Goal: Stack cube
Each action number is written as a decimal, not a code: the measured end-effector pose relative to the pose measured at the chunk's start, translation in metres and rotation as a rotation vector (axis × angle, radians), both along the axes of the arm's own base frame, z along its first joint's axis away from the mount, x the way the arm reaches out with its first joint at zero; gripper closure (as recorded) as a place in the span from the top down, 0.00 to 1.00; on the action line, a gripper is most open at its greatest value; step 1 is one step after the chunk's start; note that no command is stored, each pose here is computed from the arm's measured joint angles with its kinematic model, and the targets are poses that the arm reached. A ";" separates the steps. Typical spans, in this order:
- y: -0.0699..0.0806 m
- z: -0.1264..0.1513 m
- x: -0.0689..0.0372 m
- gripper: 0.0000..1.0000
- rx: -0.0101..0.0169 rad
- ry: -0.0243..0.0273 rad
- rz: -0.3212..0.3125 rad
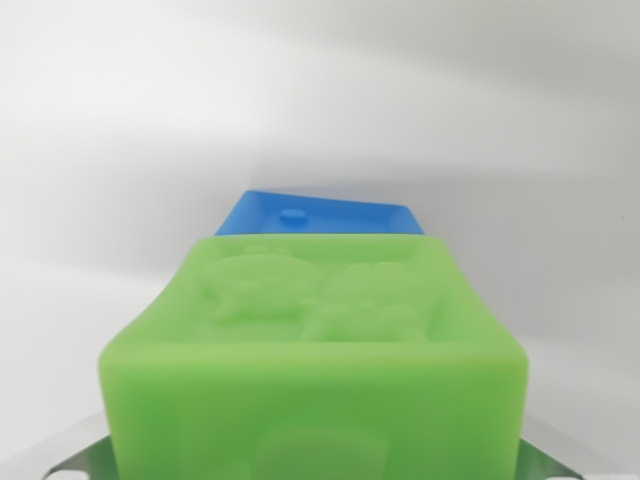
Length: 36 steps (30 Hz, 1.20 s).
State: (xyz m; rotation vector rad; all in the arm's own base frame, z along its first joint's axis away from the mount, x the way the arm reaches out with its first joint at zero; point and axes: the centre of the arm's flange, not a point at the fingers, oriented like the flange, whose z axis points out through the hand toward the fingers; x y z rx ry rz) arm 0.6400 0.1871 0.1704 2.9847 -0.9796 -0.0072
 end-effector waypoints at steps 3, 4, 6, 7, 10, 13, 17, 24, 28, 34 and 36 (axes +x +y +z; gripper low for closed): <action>0.000 0.000 0.000 1.00 0.0001 -0.0004 0.000; 0.000 0.000 0.000 1.00 0.0001 -0.0005 0.000; 0.000 0.000 0.000 1.00 0.0001 -0.0005 0.000; 0.000 0.000 0.000 1.00 0.0001 -0.0005 0.000; 0.000 0.000 0.000 1.00 0.0001 -0.0006 0.000; 0.000 0.000 0.000 1.00 0.0001 -0.0005 0.000; 0.000 -0.001 0.000 1.00 -0.0001 0.0001 0.000; 0.000 -0.001 0.000 1.00 0.0000 -0.0001 0.000; 0.000 -0.001 0.000 1.00 0.0000 -0.0001 0.000; 0.000 -0.001 0.000 1.00 0.0000 0.0000 0.000; 0.000 -0.001 0.000 1.00 -0.0001 0.0001 0.000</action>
